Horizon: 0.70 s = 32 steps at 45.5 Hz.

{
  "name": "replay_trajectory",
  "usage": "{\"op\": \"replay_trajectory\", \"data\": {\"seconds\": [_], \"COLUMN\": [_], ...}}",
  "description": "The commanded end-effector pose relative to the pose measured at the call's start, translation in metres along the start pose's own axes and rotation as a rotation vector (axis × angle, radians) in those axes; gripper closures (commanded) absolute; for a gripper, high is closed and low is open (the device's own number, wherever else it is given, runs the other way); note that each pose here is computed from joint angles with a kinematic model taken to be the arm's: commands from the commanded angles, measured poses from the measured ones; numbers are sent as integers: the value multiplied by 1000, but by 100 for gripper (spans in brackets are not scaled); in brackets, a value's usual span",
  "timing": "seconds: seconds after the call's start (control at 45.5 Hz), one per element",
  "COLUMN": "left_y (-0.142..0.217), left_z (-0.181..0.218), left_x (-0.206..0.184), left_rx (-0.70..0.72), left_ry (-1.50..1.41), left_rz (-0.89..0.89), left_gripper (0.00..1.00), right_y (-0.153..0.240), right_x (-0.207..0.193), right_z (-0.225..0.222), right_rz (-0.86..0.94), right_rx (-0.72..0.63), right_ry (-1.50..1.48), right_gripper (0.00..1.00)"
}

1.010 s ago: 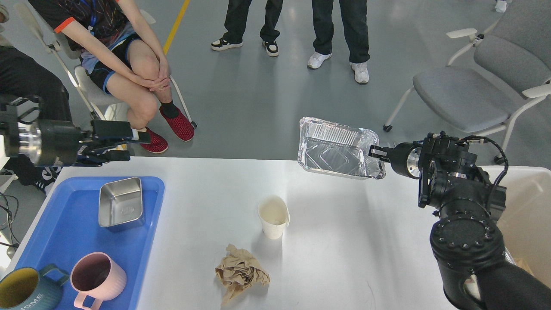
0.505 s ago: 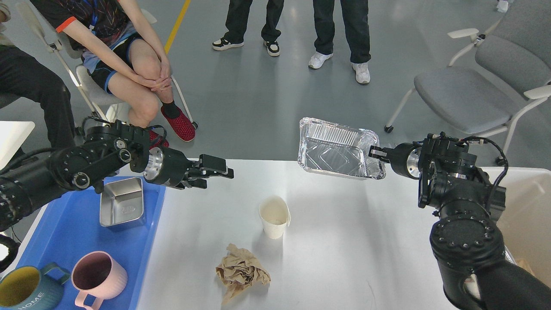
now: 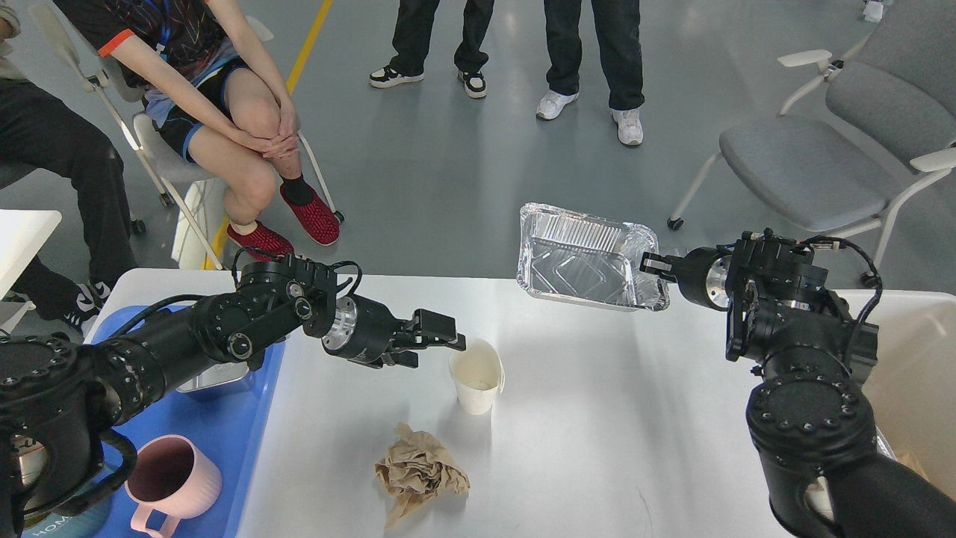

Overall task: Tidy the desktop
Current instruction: 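Reach the left gripper to the paper cup and close on it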

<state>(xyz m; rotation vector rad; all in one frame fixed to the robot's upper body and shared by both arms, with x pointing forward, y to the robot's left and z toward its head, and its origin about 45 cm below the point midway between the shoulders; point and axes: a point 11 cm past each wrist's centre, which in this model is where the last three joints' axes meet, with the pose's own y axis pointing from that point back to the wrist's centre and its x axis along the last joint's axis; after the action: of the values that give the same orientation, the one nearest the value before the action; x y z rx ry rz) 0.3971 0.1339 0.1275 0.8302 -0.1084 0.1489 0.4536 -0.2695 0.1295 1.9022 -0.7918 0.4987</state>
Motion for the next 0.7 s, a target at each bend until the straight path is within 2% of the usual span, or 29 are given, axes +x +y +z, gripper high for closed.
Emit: {"op": "replay_trajectory", "data": {"seconds": [0.0,0.285,0.681], "left_y": [-6,-26,-43], "left_z": [1,-16,2], "left_x": [-5,-16,-17], "left_rx": [-6,16,-16], "left_ry": [6,58,36], "left_rz": [-12,24,74], "left_gripper": [3,3,3], "right_y": [0,-1,-1], "right_x": [-2,-2,-3], "right_z": [1,1,1], "right_rz": [-4,-2,1], "right_rx": [0,1,1], "right_ry": [-2,0,3], "right_gripper": [100,100,100]}}
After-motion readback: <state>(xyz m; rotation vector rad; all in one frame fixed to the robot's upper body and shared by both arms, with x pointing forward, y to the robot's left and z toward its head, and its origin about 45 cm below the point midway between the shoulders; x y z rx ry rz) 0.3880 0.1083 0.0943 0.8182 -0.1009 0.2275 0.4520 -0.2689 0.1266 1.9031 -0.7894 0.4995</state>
